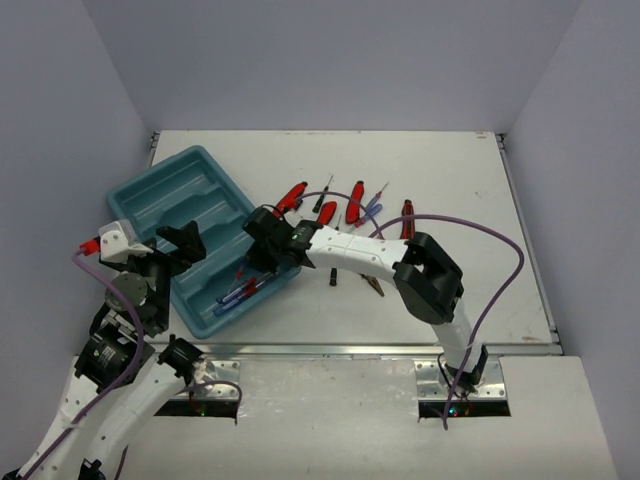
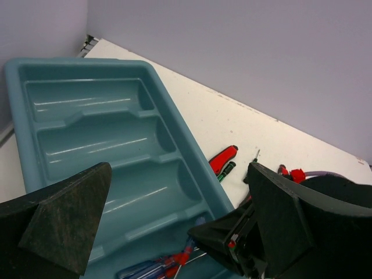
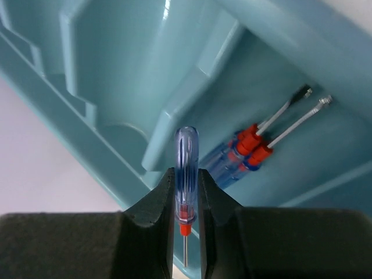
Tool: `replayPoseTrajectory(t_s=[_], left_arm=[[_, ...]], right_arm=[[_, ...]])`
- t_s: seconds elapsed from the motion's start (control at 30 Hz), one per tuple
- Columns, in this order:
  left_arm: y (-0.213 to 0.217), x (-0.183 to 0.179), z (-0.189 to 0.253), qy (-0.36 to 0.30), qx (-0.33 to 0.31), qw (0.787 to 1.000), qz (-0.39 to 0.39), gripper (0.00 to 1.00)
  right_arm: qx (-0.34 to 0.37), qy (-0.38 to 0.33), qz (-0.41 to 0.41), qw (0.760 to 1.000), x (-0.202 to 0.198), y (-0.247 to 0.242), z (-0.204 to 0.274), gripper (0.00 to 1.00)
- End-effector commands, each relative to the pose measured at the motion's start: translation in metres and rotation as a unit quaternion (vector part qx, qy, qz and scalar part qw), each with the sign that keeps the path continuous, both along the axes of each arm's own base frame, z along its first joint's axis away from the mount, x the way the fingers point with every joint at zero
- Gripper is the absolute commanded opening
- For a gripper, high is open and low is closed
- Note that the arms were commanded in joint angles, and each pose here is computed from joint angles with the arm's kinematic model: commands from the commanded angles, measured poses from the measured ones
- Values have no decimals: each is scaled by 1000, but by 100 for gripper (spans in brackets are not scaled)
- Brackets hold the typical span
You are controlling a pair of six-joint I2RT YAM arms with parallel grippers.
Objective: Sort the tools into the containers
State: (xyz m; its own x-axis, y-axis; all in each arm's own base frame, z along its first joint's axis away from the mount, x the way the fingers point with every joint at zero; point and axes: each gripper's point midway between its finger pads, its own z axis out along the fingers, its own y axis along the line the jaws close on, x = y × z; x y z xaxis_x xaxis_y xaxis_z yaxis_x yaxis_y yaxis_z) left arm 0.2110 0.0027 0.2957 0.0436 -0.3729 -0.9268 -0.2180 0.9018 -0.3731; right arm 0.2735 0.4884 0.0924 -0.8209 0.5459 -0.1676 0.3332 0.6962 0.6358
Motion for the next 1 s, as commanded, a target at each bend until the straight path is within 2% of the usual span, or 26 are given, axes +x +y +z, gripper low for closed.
replayPoseTrajectory(t_s=[0.0, 0.07, 0.1, 0.13, 0.23, 0.33, 0.4, 0.5, 0.6, 0.67, 0.7, 0.83, 0.97], left_arm=[[2, 3, 8, -17, -12, 1000, 10, 100], [1, 4, 7, -15, -10, 1000, 9, 100], [0, 5, 7, -14, -10, 1000, 7, 100], [0, 5, 7, -13, -8, 1000, 6, 100], [0, 5, 6, -11, -7, 1000, 6, 100], [0, 5, 6, -11, -7, 1000, 6, 100], [-1, 6, 5, -10, -6, 1000, 6, 100], [-3, 8, 3, -4, -2, 1000, 2, 100], [-12, 13, -1, 6, 6, 1000, -20, 100], [-27, 23, -12, 30, 25, 998, -51, 100], [-33, 26, -15, 40, 31, 997, -64, 100], [-56, 40, -32, 86, 48, 989, -110, 100], [-61, 43, -38, 99, 54, 986, -121, 100]], right_arm=[[4, -20, -37, 999, 0, -5, 21, 18], [0, -20, -39, 999, -3, -9, 19, 20], [4, -24, -39, 999, -3, -10, 23, 31], [3, -24, -37, 999, -5, -11, 22, 37], [5, -28, -29, 999, -7, -10, 25, 42], [9, -36, -17, 999, -8, -8, 31, 55], [15, -47, -11, 999, -7, -8, 42, 60], [10, -102, 4, 995, -2, -19, 74, 67], [-29, -163, 15, 986, 14, -45, 94, 75], [-58, -170, -1, 984, 38, -91, 95, 81], [-51, -171, -12, 984, 44, -110, 105, 82], [-90, -126, -84, 984, 72, -214, 73, 83], [-177, -89, -164, 966, 88, -294, 46, 73]])
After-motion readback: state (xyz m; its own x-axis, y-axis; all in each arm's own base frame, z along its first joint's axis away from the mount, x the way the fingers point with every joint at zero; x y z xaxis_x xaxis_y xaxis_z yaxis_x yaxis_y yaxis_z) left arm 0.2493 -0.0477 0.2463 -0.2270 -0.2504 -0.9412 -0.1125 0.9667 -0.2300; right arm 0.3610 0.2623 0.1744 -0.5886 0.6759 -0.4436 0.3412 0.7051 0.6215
